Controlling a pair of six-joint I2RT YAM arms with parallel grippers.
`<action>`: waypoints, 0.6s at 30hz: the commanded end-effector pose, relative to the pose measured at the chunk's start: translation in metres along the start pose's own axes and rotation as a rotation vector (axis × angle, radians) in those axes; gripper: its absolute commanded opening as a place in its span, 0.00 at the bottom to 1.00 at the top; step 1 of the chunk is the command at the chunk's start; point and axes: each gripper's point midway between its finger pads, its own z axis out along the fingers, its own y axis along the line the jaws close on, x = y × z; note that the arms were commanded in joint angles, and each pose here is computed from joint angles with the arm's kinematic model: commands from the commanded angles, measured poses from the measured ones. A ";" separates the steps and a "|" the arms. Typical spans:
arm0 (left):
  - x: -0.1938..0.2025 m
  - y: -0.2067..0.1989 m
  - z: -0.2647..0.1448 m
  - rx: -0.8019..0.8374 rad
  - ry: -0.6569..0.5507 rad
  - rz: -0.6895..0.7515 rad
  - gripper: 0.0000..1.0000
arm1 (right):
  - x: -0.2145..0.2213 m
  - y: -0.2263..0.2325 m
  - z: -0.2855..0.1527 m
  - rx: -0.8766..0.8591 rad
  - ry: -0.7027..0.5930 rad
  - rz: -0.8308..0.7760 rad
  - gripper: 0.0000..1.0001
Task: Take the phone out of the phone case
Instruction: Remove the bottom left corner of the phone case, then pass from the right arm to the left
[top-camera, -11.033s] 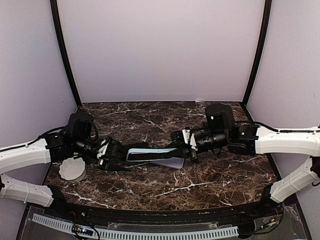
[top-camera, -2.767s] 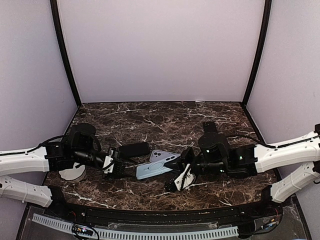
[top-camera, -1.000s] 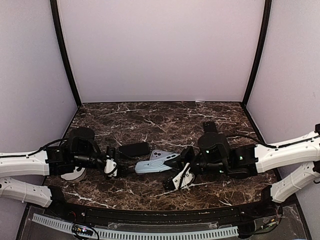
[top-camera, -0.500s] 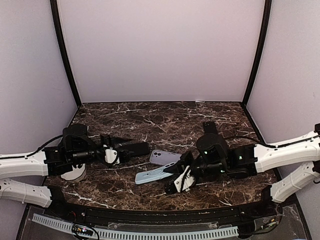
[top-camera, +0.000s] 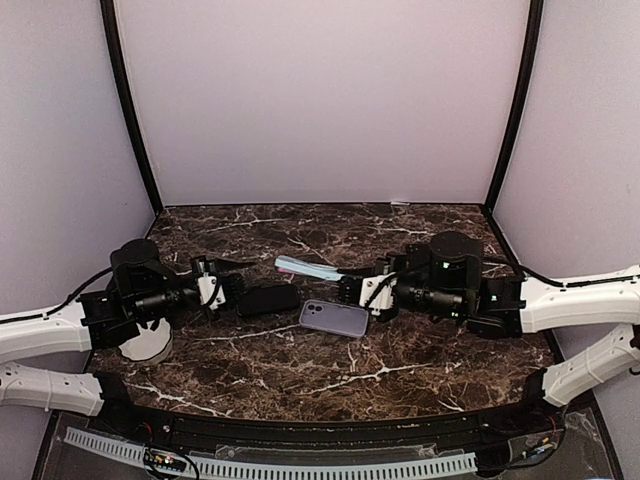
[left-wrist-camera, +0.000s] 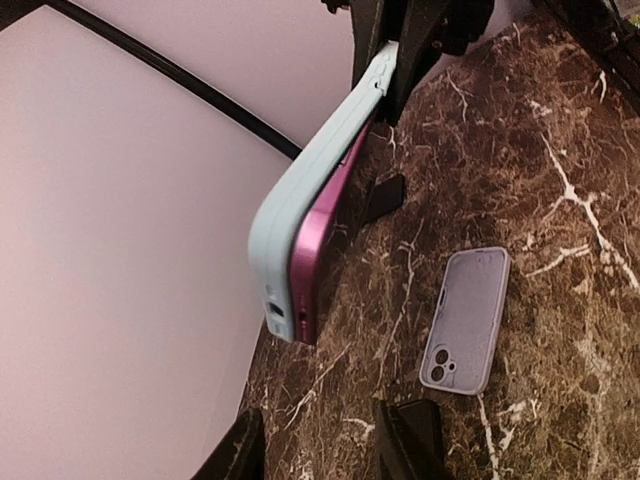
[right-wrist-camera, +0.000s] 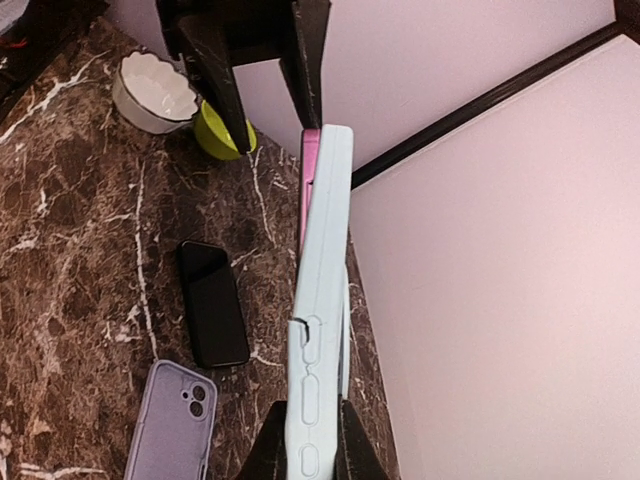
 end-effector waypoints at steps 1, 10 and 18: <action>-0.049 0.026 -0.022 -0.047 -0.225 -0.069 0.38 | -0.036 -0.063 -0.021 0.241 -0.153 0.080 0.00; -0.084 0.003 -0.046 0.115 -0.434 -0.103 0.32 | -0.069 -0.057 -0.041 0.189 -0.342 0.063 0.00; -0.094 -0.002 -0.053 0.163 -0.485 -0.106 0.28 | -0.091 -0.047 -0.059 0.116 -0.493 0.100 0.00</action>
